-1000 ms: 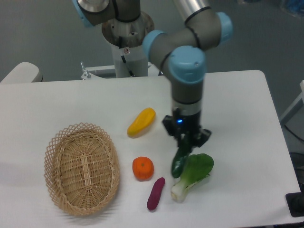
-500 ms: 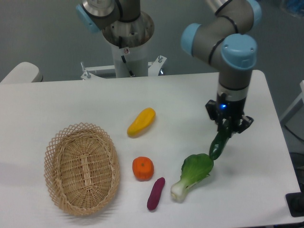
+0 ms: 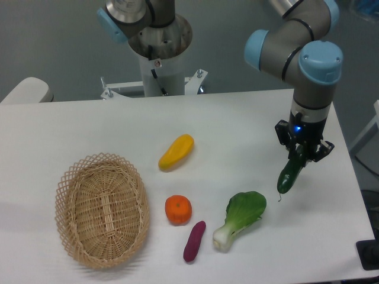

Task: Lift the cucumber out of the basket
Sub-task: 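Carry the held cucumber away from the basket past the bok choy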

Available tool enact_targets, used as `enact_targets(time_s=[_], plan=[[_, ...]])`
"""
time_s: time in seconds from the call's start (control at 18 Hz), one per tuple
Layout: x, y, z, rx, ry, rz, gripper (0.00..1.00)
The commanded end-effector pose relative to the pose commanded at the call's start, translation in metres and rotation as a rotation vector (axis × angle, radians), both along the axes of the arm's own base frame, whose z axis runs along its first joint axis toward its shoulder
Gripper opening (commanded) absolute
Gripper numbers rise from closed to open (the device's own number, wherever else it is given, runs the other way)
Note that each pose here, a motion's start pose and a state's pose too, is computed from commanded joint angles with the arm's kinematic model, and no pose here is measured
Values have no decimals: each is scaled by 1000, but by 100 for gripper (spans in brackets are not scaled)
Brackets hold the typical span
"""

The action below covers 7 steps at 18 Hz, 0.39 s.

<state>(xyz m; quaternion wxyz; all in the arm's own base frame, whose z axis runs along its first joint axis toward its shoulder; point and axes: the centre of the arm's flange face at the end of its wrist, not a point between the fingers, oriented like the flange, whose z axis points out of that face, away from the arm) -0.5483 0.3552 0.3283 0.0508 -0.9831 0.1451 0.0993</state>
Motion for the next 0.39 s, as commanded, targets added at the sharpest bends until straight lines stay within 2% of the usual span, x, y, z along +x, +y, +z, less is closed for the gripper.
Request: enact_targets(time_s=[0.39], plan=[[-1, 1, 3, 3, 5, -2, 21]])
